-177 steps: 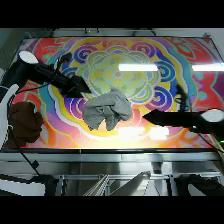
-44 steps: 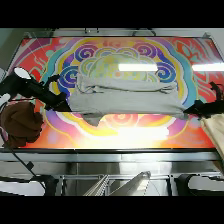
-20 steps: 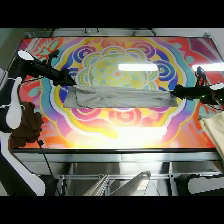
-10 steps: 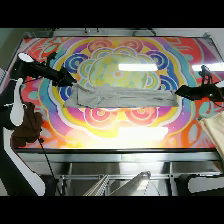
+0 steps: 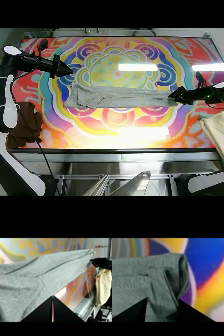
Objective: Fold the shirts.
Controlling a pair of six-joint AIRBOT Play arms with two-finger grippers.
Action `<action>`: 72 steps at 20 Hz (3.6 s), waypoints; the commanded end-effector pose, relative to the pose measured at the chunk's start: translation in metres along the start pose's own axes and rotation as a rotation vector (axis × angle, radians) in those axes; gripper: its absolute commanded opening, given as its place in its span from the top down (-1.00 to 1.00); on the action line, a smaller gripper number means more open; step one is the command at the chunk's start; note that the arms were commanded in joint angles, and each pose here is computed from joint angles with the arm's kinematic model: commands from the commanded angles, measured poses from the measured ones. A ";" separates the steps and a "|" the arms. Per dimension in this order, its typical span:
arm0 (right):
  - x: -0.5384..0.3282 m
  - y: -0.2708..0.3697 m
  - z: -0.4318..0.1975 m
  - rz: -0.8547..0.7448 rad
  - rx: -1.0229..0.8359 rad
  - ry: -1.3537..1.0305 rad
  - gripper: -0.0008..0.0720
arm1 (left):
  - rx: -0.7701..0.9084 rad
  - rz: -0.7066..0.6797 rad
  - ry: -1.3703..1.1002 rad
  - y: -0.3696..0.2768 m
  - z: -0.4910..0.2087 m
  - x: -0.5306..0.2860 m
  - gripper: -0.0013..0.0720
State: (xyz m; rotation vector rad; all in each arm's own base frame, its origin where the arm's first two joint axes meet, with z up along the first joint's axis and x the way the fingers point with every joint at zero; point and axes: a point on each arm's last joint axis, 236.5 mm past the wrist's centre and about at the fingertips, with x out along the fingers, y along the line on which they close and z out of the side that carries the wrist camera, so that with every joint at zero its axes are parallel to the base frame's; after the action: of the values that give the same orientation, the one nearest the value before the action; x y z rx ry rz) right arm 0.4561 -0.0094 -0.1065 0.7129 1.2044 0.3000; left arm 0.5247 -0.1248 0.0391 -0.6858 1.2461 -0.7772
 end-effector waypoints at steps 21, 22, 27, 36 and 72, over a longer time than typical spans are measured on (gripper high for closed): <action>-0.148 0.232 -0.026 0.653 -0.280 0.015 0.93 | 0.095 0.064 0.133 -0.074 -0.095 0.321 0.95; -0.146 0.241 -0.029 0.668 -0.290 0.024 0.94 | 0.080 0.063 0.122 -0.072 -0.094 0.323 0.95; -0.114 0.274 -0.038 0.658 -0.324 0.035 0.94 | 0.086 -0.262 0.172 -0.148 -0.088 0.275 0.95; 0.038 0.372 -0.047 0.510 -0.323 -0.163 0.93 | 0.362 -0.779 -0.127 -0.271 -0.022 -0.051 0.95; 0.175 0.228 -0.097 0.109 -0.123 0.359 -0.45 | 0.490 -0.772 -0.077 -0.261 -0.054 -0.113 0.92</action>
State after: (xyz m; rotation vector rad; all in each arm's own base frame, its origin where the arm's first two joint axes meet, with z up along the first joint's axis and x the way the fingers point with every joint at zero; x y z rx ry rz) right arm 0.4612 0.2677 -0.1062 0.6232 1.5185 0.5617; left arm 0.4202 -0.1831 0.3028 -0.7773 0.6472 -1.6074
